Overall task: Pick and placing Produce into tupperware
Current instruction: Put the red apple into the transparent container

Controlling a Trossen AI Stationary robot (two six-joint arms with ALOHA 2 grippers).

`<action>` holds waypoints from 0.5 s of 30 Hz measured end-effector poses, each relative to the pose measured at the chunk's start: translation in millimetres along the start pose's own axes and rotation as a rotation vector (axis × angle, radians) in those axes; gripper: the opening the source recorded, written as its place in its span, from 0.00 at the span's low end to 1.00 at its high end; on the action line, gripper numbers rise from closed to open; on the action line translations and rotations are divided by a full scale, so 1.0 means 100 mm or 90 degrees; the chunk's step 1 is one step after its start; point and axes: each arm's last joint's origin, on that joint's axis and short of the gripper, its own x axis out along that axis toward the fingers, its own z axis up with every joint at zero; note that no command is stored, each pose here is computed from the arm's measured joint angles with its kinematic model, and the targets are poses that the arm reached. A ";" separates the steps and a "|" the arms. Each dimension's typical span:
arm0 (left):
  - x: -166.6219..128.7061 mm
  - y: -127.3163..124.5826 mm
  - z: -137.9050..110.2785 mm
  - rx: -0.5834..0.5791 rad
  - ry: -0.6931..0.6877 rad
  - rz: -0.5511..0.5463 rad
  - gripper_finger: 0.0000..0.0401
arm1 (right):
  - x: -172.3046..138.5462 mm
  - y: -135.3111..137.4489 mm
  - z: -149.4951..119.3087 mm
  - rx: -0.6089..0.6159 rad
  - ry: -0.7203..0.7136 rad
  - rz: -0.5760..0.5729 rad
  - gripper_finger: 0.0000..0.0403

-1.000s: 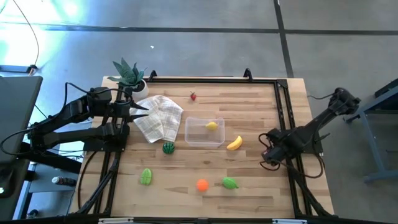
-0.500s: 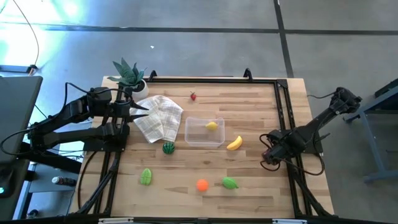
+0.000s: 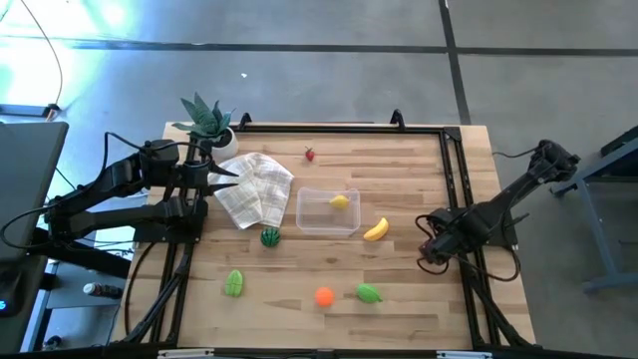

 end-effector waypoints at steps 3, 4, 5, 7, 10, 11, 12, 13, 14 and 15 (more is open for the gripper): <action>0.00 0.00 0.00 0.000 0.000 0.000 0.21 | 0.03 0.02 0.00 -0.004 -0.001 -0.010 0.82; 0.00 0.00 0.00 0.000 0.000 0.000 0.21 | 0.04 0.03 0.00 -0.005 -0.001 -0.018 0.83; 0.00 0.00 0.00 0.000 0.000 0.000 0.21 | 0.06 0.04 0.00 -0.007 -0.002 -0.024 0.84; 0.00 0.00 0.00 0.000 0.000 0.000 0.21 | 0.08 0.06 -0.01 -0.009 -0.002 -0.035 0.85; 0.00 0.00 0.00 0.000 0.000 0.000 0.21 | 0.10 0.09 -0.01 -0.018 0.006 -0.036 0.85; 0.00 0.00 0.00 0.000 0.000 0.000 0.21 | 0.11 0.10 -0.01 -0.019 0.008 -0.034 0.85; 0.00 0.00 0.00 0.000 0.000 0.000 0.21 | 0.11 0.11 -0.02 -0.020 0.009 -0.031 0.85; 0.00 0.00 0.00 0.000 0.000 0.000 0.21 | 0.11 0.12 -0.02 -0.020 0.009 -0.023 0.85; 0.00 0.00 0.00 0.000 0.000 0.000 0.21 | 0.12 0.13 -0.02 -0.018 0.010 -0.017 0.85; 0.00 0.00 0.00 0.000 0.000 0.000 0.21 | 0.12 0.14 -0.02 -0.017 0.010 -0.017 0.85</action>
